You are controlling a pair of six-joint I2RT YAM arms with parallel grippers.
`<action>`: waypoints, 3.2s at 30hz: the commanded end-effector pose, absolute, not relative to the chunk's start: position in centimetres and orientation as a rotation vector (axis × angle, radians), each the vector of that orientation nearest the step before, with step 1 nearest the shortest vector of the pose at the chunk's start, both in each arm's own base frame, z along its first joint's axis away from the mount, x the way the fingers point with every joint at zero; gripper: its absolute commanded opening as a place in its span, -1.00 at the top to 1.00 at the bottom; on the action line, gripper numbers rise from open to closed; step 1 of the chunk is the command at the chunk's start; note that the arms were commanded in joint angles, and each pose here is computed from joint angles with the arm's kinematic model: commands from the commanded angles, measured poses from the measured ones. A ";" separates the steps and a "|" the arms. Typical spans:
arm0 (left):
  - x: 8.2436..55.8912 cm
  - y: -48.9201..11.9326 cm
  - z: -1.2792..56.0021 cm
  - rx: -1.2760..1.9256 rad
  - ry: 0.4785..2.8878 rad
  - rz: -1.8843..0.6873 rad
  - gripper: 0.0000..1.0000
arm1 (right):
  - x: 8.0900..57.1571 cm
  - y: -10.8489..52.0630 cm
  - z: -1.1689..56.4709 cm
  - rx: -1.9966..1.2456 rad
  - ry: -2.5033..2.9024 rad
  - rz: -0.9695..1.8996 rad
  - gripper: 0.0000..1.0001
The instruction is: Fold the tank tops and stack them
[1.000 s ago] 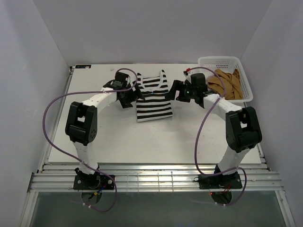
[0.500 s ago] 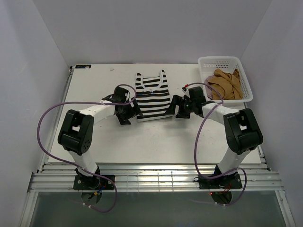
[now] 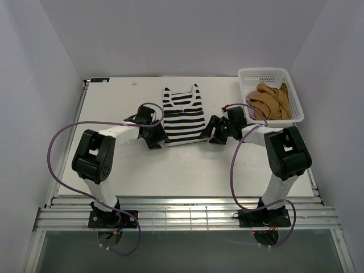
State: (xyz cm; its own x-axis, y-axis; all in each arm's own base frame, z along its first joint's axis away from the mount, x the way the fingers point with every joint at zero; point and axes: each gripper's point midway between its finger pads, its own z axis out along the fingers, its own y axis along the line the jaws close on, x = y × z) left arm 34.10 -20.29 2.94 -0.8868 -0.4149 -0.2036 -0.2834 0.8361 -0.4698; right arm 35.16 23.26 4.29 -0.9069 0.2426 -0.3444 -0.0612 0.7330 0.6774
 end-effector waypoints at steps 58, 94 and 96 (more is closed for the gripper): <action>29.6 -24.3 17.3 -0.438 2.538 -0.965 1.00 | 26.2 19.2 17.2 -0.010 2.344 1.128 0.85; 47.6 -23.1 13.1 -0.503 2.487 -0.909 1.00 | 42.0 19.8 14.5 0.024 2.362 1.197 0.85; 48.1 -23.3 12.4 -0.493 2.500 -0.921 1.00 | 43.0 19.9 14.3 0.026 2.356 1.192 0.85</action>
